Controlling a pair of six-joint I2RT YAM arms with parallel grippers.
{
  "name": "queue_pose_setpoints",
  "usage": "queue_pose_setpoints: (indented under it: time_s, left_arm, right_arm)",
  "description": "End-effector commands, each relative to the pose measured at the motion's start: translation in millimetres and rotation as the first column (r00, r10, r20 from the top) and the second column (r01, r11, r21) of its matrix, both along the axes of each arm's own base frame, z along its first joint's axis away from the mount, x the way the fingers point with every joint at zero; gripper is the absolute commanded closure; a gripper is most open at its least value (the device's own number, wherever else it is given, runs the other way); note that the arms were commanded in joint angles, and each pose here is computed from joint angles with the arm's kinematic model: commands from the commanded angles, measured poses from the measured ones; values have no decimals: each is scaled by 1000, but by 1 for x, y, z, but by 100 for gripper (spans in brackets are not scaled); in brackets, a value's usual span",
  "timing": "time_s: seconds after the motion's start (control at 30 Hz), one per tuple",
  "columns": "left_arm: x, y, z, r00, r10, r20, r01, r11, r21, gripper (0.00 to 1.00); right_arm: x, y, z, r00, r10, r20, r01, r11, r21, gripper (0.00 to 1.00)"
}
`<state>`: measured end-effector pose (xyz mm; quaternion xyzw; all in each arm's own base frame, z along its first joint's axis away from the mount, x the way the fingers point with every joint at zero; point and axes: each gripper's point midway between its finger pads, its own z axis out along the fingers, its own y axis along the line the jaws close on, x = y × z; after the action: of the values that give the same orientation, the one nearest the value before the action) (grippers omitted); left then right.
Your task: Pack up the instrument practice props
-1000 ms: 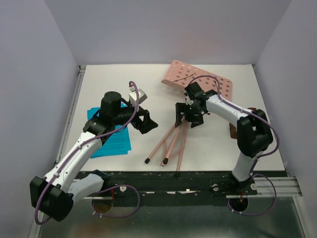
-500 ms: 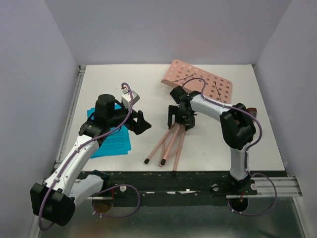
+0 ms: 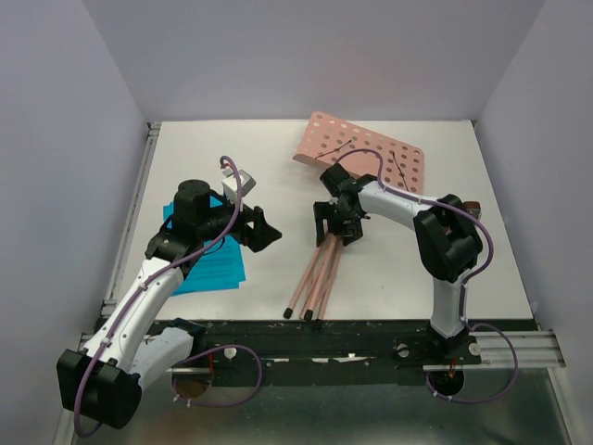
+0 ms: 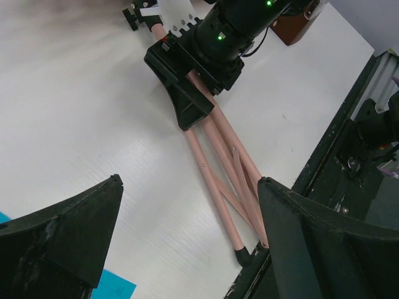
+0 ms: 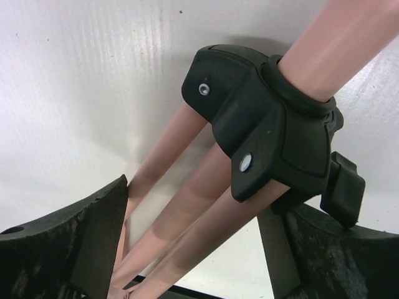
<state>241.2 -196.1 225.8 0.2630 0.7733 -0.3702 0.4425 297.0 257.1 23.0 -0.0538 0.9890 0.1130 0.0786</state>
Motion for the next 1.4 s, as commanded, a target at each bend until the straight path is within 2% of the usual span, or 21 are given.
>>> queue_pose_setpoints:
  time_s: [0.0, 0.07, 0.23, 0.37, 0.53, 0.63, 0.77, 0.93, 0.97, 1.07, 1.23, 1.37]
  left_arm:
    - [-4, -4, 11, 1000, -21, 22, 22, 999, -42, 1]
    - [-3, -4, 13, 1000, -20, 24, 21, 999, -50, 1]
    - [-1, -2, 20, 1000, -13, 26, 15, 998, -57, 1]
    - [2, -1, 23, 999, -11, 33, 13, 999, -53, 1]
    - [6, -3, 26, 1000, -8, 27, 10, 997, -72, 1]
    - [9, -3, 26, 999, -3, 35, 6, 997, -75, 1]
    - [12, -3, 23, 1000, 8, 15, -7, 997, -83, 1]
    - [13, -3, 23, 1000, 4, 9, -4, 997, -76, 1]
    - [14, -3, 26, 1000, 3, 17, -2, 997, -75, 1]
    - [14, -1, 33, 999, -3, 46, 5, 998, -64, 1]
    - [15, 3, 45, 995, -1, 100, 6, 999, -54, 1]
    - [18, 8, 56, 992, 20, 124, -14, 998, -55, 1]
  right_arm:
    - [-13, 9, -25, 985, 172, -24, -171, 985, 18, 77]
    - [-15, 15, -22, 975, 221, -8, -220, 973, 68, 82]
    - [0, 29, -5, 974, 218, 63, -223, 969, 104, 100]
    - [18, 57, 20, 957, 257, 136, -275, 952, 136, 100]
    - [6, 63, 31, 958, 265, 114, -273, 960, 64, 100]
    - [1, 58, 26, 966, 236, 107, -241, 970, 41, 100]
    - [23, 49, 15, 979, 157, 129, -159, 987, 3, 100]
    - [28, 55, 6, 978, 171, 117, -173, 985, 10, 100]
    - [26, 56, 10, 977, 175, 118, -179, 984, 24, 97]
    - [25, 59, 34, 971, 177, 160, -190, 979, 71, 72]
    - [27, 59, 73, 966, 129, 225, -158, 981, 113, 52]
    - [29, 53, 99, 952, 127, 278, -165, 979, 118, 26]
